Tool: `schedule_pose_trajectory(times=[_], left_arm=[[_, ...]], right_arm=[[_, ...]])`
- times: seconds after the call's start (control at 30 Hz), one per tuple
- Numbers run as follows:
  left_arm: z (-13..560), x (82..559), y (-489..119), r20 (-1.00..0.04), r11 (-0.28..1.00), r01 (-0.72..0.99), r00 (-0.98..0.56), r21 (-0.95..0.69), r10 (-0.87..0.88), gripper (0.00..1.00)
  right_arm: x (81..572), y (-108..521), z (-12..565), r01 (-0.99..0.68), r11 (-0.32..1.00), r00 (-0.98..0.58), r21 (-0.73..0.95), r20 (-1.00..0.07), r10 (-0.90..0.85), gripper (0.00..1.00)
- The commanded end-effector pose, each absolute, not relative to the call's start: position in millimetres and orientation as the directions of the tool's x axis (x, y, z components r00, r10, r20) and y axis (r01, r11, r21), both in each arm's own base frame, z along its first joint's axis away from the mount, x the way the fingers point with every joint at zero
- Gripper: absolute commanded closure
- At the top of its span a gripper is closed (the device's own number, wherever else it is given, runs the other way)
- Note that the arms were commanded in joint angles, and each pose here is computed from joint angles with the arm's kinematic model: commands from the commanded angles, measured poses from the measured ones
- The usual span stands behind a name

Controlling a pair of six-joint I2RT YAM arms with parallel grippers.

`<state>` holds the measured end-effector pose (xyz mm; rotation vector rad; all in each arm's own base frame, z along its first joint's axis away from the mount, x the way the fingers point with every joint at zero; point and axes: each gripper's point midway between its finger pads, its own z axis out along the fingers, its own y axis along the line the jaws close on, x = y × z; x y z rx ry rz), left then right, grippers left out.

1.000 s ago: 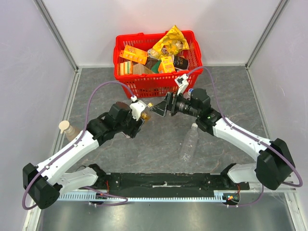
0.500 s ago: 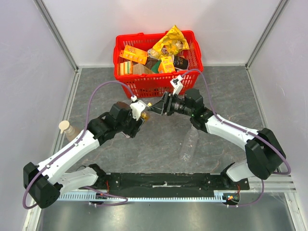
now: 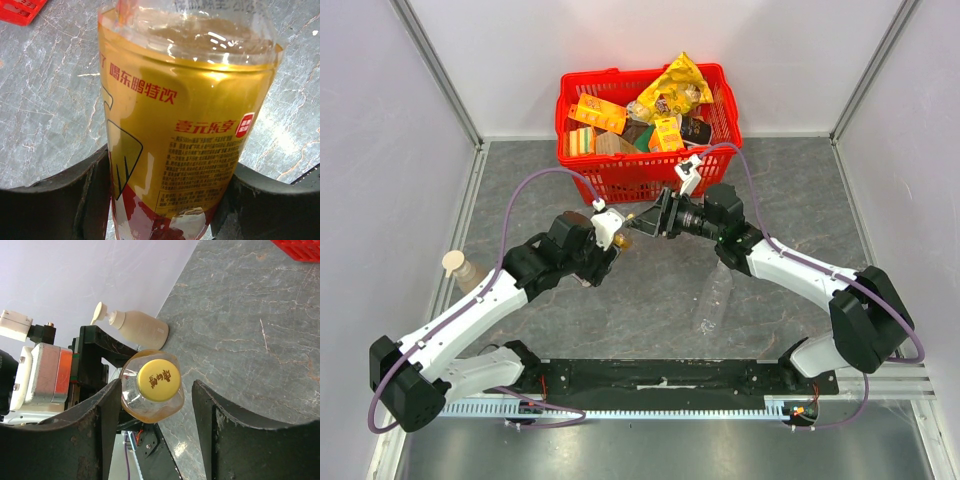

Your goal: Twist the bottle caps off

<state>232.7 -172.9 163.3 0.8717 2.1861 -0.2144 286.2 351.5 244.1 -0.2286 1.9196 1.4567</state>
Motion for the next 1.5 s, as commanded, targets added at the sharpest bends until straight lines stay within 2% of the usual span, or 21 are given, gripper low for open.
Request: schedule_pose_trajectory(times=[0.0, 0.27, 0.33, 0.6, 0.67, 0.83, 1.03, 1.47], left_arm=[[167.6, 235.3, -177.2, -0.730, 0.768, 0.633, -0.478, 0.099, 0.488, 0.46], [167.6, 234.3, -178.5, -0.730, 0.766, 0.636, -0.476, 0.099, 0.490, 0.46], [167.1, 234.3, -178.1, -0.729, 0.766, 0.635, -0.477, 0.100, 0.491, 0.45], [167.3, 233.5, -178.3, -0.729, 0.763, 0.638, -0.472, 0.104, 0.495, 0.45], [166.9, 233.4, -178.7, -0.729, 0.763, 0.638, -0.474, 0.102, 0.494, 0.45], [167.7, 233.8, -177.9, -0.729, 0.765, 0.635, -0.473, 0.105, 0.494, 0.45], [171.3, 233.2, -180.1, -0.736, 0.760, 0.643, -0.467, 0.098, 0.490, 0.45], [205.5, 220.0, -196.4, -0.797, 0.687, 0.725, -0.388, 0.047, 0.464, 0.49]], right_arm=[[293.3, 355.2, 270.6, -0.557, 0.305, -0.705, 0.772, -0.634, 0.318, 0.36], [299.1, 351.3, 276.6, -0.544, 0.302, -0.699, 0.783, -0.622, 0.353, 0.37], [299.4, 352.9, 274.8, -0.541, 0.304, -0.704, 0.784, -0.620, 0.347, 0.43], [298.2, 356.3, 268.9, -0.535, 0.294, -0.722, 0.792, -0.609, 0.329, 0.56], [297.1, 357.7, 271.4, -0.545, 0.286, -0.722, 0.789, -0.614, 0.319, 0.61], [294.9, 356.2, 271.9, -0.552, 0.286, -0.717, 0.783, -0.621, 0.317, 0.85], [286.8, 353.1, 284.6, -0.598, 0.245, -0.689, 0.763, -0.645, 0.331, 0.99], [248.5, 345.1, 320.2, -0.803, 0.123, -0.537, 0.583, -0.798, 0.274, 1.00]])
